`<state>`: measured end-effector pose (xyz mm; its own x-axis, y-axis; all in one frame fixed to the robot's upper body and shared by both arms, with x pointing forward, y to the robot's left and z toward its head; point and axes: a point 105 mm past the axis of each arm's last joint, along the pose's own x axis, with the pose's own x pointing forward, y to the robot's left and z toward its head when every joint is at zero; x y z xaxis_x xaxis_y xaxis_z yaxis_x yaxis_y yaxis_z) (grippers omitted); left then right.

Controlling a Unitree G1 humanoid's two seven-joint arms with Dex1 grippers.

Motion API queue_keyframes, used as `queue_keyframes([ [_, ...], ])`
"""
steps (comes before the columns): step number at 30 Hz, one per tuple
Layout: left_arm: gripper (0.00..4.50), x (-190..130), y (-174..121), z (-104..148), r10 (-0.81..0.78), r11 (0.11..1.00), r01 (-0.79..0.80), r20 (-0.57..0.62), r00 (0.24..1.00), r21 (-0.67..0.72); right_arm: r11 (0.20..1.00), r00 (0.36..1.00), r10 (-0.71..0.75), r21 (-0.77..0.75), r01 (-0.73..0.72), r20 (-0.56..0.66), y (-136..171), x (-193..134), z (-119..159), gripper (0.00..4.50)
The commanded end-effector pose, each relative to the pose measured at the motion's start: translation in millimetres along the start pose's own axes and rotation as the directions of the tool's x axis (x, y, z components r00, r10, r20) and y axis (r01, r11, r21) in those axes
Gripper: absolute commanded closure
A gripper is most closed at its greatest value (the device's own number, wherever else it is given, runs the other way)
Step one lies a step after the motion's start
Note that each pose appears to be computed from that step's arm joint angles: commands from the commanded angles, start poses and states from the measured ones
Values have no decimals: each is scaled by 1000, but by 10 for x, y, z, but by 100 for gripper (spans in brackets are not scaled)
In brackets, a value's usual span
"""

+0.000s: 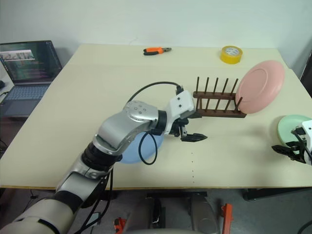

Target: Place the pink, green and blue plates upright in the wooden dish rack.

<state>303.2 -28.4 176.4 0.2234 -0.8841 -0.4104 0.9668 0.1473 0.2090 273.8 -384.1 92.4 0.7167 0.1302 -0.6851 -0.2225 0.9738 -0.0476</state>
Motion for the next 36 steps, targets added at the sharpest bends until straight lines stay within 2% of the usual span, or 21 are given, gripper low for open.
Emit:
queue_keyframes([
  [1,42,-52,-8,151,16,999,-18,37,999,51,999,1000,-27,-32,27,4,-50,-18,58,270],
  [6,42,-52,-2,161,24,998,-26,38,999,51,998,999,-40,-46,40,-10,-74,7,48,441],
  [7,42,-53,3,163,26,998,-28,39,999,51,998,999,-42,-48,42,-10,-79,9,52,446],
  [17,42,-122,94,202,51,997,-54,58,997,54,991,991,-113,-66,118,73,-239,-185,292,446],
  [25,42,-205,151,342,27,999,-32,131,991,38,979,963,-178,-59,193,201,-363,-549,577,446],
  [32,42,-218,188,428,17,998,-26,160,987,53,947,886,-266,-70,315,380,-481,-1099,1054,446],
  [36,42,-227,228,446,23,998,-33,172,985,59,924,832,-279,-103,369,479,-418,-1382,1365,446],
])
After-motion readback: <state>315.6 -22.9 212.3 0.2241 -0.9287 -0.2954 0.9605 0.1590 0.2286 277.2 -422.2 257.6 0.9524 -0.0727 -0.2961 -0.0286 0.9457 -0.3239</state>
